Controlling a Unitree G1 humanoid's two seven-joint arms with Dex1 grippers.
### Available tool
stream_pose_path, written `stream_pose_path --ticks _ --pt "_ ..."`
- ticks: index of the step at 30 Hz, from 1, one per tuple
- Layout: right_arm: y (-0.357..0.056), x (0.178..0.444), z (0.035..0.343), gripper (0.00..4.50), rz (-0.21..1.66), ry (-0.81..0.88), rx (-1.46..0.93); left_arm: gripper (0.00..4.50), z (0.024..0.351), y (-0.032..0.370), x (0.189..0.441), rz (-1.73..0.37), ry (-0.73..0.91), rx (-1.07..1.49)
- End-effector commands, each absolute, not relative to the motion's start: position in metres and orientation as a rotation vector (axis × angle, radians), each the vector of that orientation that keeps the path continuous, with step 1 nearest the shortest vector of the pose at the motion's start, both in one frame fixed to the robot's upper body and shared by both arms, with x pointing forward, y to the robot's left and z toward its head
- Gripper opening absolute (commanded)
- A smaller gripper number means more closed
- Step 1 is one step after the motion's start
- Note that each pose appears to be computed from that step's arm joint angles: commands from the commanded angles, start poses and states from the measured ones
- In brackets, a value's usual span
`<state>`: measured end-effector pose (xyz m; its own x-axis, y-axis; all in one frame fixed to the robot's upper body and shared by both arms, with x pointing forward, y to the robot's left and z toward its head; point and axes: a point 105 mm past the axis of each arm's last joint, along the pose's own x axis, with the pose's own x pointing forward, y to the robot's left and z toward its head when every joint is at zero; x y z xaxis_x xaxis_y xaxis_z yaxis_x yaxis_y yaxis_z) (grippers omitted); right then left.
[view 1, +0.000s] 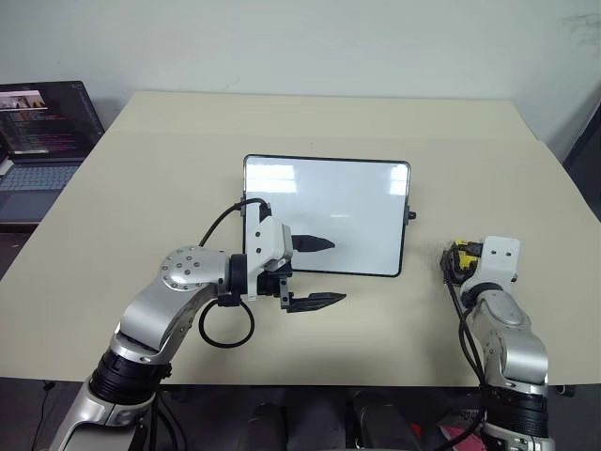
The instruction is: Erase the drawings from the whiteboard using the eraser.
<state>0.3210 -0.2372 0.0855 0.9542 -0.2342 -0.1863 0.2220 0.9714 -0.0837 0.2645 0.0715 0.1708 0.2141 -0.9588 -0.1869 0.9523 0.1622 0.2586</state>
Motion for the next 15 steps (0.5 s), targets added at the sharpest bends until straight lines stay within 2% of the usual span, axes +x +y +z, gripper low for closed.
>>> stream_pose_path --ticks 1,5,8,12,15 --pt "-0.219 0.315 0.132 4.47 -0.189 -0.010 -0.165 4.50 0.186 0.071 0.266 -1.325 -0.092 0.358" --pt "-0.168 0.296 0.153 4.47 -0.019 -0.158 -0.225 4.50 0.200 0.088 0.286 -1.116 -0.156 0.275" --pt "-0.152 0.287 0.160 4.47 0.039 -0.238 -0.258 4.50 0.205 0.105 0.296 -0.969 -0.190 0.266" --pt "-0.134 0.281 0.153 4.47 0.151 -0.256 -0.196 4.50 0.209 0.147 0.306 -0.667 -0.219 0.154" --pt "-0.132 0.276 0.145 4.47 0.206 -0.262 -0.154 4.50 0.198 0.176 0.305 -0.457 -0.201 0.077"
